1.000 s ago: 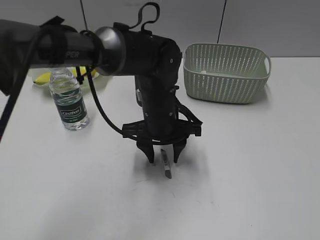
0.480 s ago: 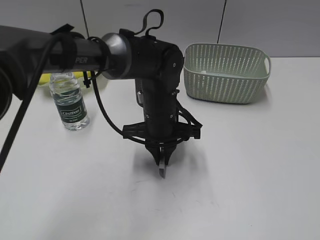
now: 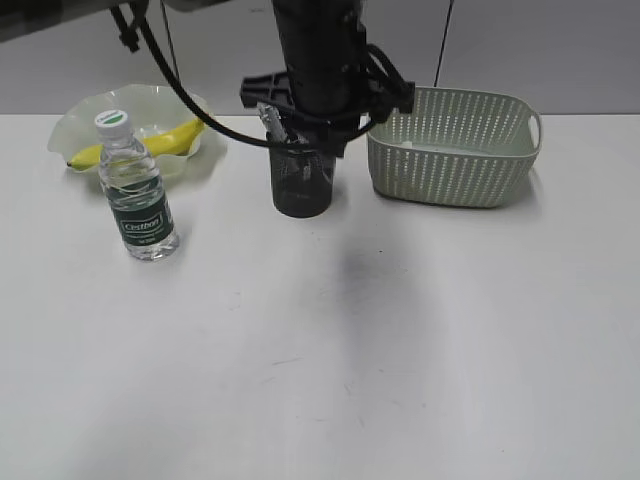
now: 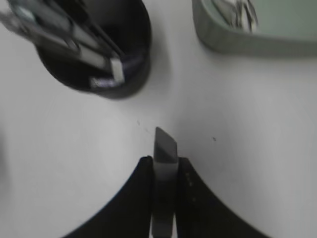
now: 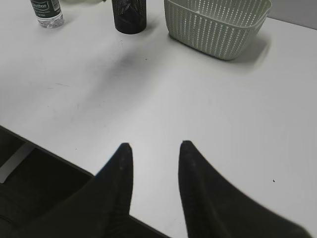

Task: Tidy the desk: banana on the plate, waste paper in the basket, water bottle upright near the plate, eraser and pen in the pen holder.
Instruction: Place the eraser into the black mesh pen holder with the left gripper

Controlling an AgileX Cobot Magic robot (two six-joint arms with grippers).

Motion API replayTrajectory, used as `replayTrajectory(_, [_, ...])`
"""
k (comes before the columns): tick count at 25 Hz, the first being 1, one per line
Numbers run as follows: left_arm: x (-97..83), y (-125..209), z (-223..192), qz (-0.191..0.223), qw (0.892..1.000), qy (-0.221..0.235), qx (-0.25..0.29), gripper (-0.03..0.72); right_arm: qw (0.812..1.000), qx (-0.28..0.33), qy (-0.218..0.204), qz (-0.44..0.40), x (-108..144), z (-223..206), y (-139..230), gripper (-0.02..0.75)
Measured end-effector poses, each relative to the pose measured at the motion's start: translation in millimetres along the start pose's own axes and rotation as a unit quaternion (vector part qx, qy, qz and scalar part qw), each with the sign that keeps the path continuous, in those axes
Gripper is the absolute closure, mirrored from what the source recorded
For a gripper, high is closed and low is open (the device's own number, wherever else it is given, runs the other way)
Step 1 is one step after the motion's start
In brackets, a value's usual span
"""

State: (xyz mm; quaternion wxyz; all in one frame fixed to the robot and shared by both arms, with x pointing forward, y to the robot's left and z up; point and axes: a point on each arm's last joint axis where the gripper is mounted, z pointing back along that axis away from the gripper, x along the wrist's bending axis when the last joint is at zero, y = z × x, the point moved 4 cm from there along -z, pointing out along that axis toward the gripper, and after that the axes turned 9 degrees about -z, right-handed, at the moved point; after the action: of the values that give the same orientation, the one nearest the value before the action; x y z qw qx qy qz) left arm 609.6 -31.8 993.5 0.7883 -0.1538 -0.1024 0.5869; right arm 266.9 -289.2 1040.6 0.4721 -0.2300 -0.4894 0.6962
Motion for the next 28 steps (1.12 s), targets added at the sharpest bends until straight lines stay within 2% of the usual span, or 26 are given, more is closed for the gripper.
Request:
replayTrajectory(4, [18.1, -27, 14, -0.01, 0.997, -0.038, -0.073, 0.608, 1.0, 0.0, 0.0, 0.0, 0, 0, 0, 0.473])
replayTrajectory(8, [37.4, -48, 11, 0.005, 0.992, -0.033, -0.118, 0.608, 1.0, 0.0, 0.0, 0.0, 0, 0, 0, 0.473])
replayTrajectory(13, [60.7, -64, -3, 0.025, 0.989, -0.031, -0.14, 0.608, 1.0, 0.0, 0.0, 0.0, 0, 0, 0, 0.473])
replayTrajectory(19, [54.6, -65, -35, 0.039, 0.99, 0.002, -0.136, 0.608, 1.0, 0.0, 0.0, 0.0, 0, 0, 0, 0.473])
replayTrajectory(23, [52.7, -63, -52, 0.016, 0.992, -0.001, -0.128, 0.606, 1.0, 0.0, 0.0, 0.0, 0, 0, 0, 0.473])
replayTrajectory(26, [51.5, -64, -54, 0.01, 0.991, 0.001, -0.134, 0.54, 1.0, 0.0, 0.0, 0.0, 0, 0, 0, 0.473])
replayTrajectory(28, [51.4, -66, -53, 0.007, 0.99, 0.001, -0.142, 0.44, 1.0, 0.0, 0.0, 0.0, 0, 0, 0, 0.473])
